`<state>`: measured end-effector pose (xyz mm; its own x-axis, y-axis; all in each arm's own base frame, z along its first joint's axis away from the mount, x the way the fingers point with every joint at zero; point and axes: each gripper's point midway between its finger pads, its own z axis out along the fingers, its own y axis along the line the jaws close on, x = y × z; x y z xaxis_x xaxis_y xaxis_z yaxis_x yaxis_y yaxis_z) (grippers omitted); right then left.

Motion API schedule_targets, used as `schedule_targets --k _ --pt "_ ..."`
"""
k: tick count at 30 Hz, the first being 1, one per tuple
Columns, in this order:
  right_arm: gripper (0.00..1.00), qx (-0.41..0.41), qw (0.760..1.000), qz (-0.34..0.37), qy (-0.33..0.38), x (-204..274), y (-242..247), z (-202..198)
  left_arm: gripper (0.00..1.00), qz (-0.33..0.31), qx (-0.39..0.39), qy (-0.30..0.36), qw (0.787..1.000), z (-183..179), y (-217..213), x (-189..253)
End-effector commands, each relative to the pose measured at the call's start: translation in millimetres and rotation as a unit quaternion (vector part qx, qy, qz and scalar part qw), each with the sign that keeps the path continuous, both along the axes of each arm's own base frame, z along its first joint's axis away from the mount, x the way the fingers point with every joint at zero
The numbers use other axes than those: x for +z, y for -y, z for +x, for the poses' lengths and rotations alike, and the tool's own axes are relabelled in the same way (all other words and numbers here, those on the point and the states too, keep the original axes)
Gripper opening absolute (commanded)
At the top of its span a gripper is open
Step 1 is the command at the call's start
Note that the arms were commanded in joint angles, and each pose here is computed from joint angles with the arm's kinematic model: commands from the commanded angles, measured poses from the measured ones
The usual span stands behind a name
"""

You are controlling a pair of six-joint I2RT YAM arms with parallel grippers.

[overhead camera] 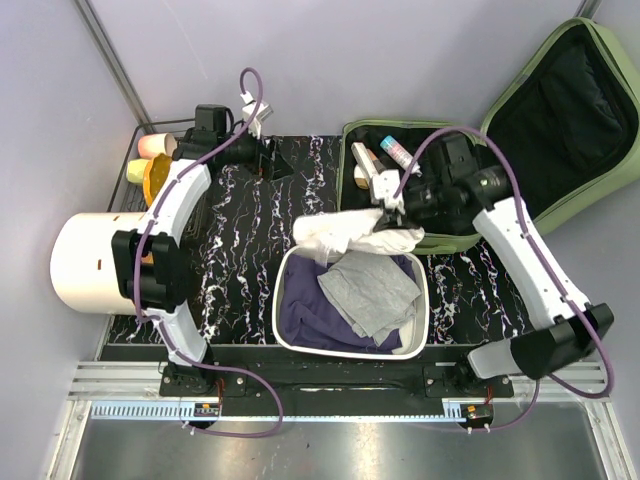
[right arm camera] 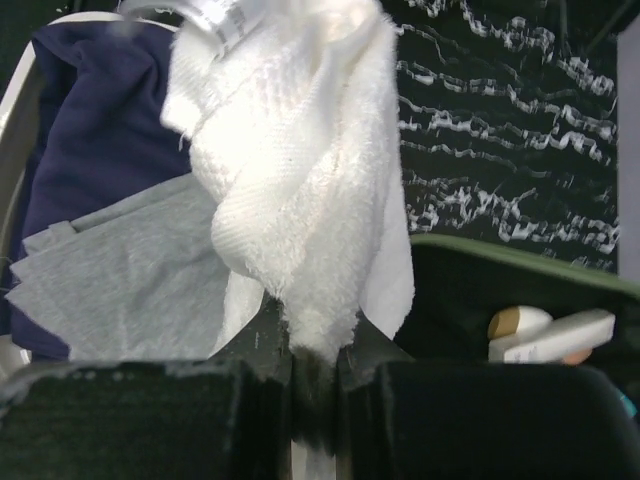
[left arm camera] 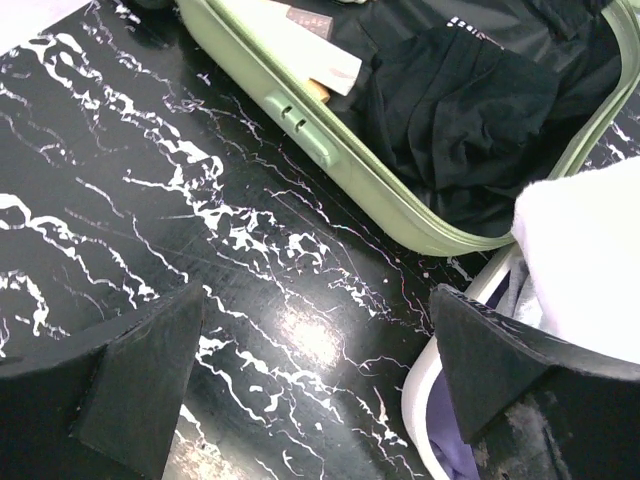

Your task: Open, take out, and arrange the luggage

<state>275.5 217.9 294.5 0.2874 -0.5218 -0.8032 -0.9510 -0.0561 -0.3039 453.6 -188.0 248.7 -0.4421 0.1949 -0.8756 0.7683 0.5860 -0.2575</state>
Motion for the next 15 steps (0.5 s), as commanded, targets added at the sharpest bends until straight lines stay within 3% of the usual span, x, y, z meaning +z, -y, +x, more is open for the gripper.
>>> schedule_targets --k 1,7,11,15 --pt "0.00 0.052 0.985 0.022 0.160 10.5 -32.8 9.6 0.99 -0.043 0.029 0.026 0.998 -2.2 -13.8 33.5" --pt "0.00 0.115 0.974 0.011 0.196 8.3 -77.1 2.0 0.99 -0.048 0.042 0.020 0.998 -21.0 -24.8 35.9" --pt "0.00 0.149 0.952 -0.020 0.266 -1.9 -77.4 6.5 0.99 -0.041 0.048 0.027 0.998 -34.4 -32.2 35.8" --pt "0.00 0.213 0.926 -0.047 0.309 -32.4 -59.5 -25.9 0.99 -0.035 0.051 0.024 0.998 -47.5 -36.4 26.3"
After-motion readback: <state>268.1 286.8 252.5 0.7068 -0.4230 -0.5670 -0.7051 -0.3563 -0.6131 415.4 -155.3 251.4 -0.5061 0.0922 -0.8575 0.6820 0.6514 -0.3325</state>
